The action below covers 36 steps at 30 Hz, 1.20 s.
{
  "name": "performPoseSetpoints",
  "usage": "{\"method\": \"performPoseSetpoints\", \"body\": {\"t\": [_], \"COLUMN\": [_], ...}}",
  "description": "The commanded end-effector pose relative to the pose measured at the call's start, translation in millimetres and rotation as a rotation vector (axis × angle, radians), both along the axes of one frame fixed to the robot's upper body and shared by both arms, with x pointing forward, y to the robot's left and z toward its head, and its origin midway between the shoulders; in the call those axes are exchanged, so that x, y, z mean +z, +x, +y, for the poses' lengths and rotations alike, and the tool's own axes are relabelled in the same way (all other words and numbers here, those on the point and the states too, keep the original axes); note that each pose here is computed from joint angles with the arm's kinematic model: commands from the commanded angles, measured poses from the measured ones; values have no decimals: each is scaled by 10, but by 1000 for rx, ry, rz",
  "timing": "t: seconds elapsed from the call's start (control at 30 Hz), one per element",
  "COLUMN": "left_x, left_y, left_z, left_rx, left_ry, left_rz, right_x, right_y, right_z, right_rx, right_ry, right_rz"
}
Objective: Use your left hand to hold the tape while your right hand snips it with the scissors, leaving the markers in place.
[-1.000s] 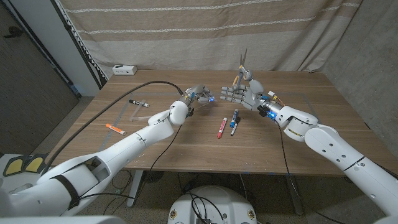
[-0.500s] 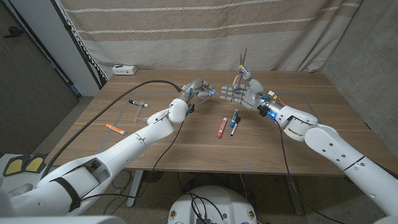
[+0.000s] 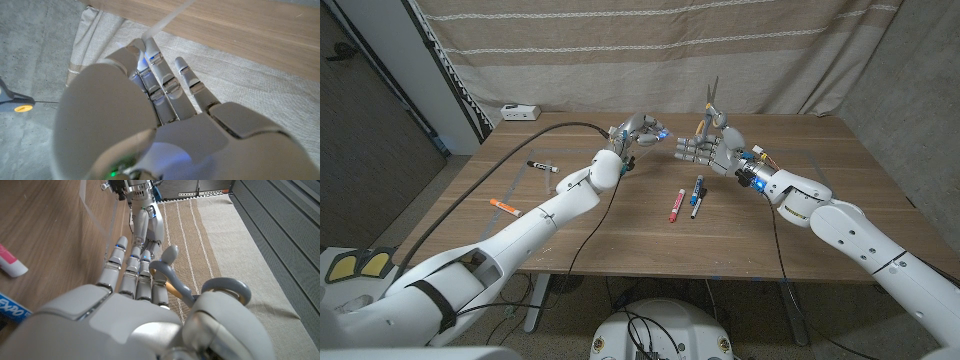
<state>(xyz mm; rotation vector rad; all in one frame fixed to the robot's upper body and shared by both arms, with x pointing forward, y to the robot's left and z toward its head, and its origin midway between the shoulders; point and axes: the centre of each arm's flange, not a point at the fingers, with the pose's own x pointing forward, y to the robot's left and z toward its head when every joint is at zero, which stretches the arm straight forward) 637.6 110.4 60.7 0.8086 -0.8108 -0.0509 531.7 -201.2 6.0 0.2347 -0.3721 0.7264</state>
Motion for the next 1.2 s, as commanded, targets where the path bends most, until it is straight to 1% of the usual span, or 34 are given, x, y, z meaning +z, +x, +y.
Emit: {"method": "performPoseSetpoints", "body": {"t": [0.03, 0.07, 0.1, 0.23, 0.5, 0.7, 0.83, 1.0, 1.2], "left_x": [276, 277, 316, 380, 467, 507, 528, 583, 572], "left_y": [17, 17, 14, 2, -6, -11, 17, 12, 37], "left_z": [-38, -38, -47, -61, -69, -62, -45, -32, -35], "left_rx": [-69, -70, -84, -104, -129, -139, -160, -166, -178], "left_ry": [-40, -41, -55, -68, -71, -88, -116, -131, -149], "left_rz": [-32, -32, -33, -38, -38, -37, -15, -26, -9], "right_x": [-37, -37, -44, -61, -96, -121, -131, -149, -152], "right_y": [14, 14, 13, 0, -10, -8, -7, -10, -18], "right_z": [-3, -3, -4, -10, -21, -24, -33, -38, -52], "right_rx": [15, 15, 17, 16, 16, 11, 1, 0, -10], "right_ry": [-2, -2, -1, 0, -1, 1, -3, -3, -4], "right_rz": [-2, -2, -2, -5, -3, 4, 6, 9, 3]}}
